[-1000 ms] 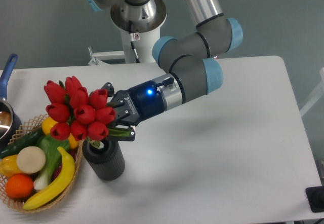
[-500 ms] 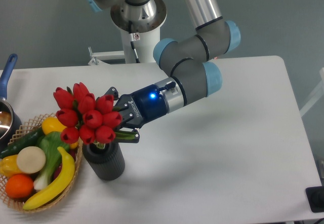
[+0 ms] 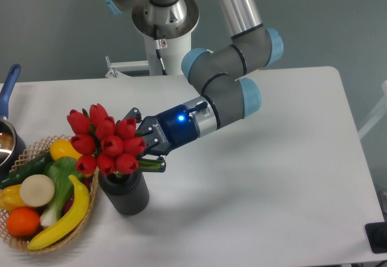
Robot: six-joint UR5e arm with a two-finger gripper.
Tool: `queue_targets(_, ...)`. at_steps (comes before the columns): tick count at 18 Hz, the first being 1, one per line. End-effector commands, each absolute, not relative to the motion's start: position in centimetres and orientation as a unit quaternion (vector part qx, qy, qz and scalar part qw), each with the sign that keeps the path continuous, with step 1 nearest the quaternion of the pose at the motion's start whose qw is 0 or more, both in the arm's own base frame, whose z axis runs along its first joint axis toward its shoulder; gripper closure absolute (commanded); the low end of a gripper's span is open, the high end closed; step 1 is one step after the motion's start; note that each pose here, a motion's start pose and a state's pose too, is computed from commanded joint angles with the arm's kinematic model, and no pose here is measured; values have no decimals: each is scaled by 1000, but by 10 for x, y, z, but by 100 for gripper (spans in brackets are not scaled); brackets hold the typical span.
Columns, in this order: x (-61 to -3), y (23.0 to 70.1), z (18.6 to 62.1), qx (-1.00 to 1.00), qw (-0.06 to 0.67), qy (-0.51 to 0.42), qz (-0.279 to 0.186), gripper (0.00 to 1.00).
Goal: Insert the flowers into the vase
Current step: 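Push the tulip bunch further down into the vase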
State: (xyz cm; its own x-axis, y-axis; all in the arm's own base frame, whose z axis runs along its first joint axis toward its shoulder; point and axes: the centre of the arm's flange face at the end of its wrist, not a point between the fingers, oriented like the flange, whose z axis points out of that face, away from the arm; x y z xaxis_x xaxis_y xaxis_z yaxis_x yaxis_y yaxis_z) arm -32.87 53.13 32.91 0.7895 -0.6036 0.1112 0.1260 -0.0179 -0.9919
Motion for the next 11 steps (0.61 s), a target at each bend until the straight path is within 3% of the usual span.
queue_targets(11,-332,533,305,-662,676,181,-267,66)
